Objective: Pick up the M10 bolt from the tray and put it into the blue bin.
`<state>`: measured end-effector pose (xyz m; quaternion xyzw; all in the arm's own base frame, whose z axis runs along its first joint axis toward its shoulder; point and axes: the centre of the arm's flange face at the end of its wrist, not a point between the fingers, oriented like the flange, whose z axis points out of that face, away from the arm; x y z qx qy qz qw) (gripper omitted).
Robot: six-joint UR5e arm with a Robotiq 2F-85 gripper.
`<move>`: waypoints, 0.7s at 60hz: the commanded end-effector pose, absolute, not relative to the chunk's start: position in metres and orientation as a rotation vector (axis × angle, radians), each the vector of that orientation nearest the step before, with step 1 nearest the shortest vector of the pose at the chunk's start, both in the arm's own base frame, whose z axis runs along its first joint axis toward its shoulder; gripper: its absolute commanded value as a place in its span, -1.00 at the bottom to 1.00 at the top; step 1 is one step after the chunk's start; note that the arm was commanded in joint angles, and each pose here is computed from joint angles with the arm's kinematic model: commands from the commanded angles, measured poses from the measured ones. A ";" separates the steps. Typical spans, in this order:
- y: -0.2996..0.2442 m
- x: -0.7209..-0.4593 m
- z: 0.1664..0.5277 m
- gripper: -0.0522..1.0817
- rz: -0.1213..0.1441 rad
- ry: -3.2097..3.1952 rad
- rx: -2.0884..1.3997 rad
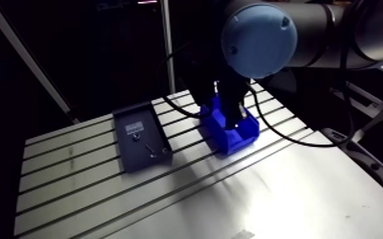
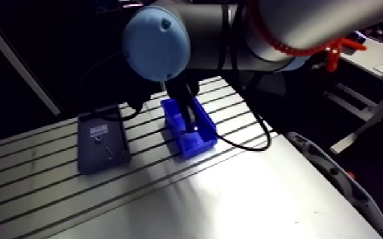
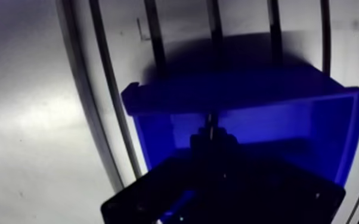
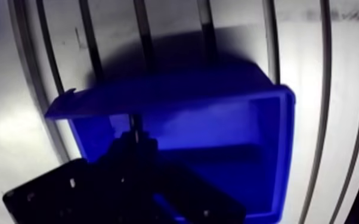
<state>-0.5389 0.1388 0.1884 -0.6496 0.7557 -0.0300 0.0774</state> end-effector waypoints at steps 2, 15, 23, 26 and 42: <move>0.137 -0.541 0.180 0.94 -0.107 2.255 -1.947; 0.135 -0.544 0.176 0.93 -0.091 2.253 -1.954; 0.135 -0.545 0.175 0.92 -0.081 2.255 -1.957; 0.135 -0.546 0.173 0.89 -0.082 2.254 -1.957; 0.138 -0.548 0.173 -0.88 -0.071 2.262 -1.944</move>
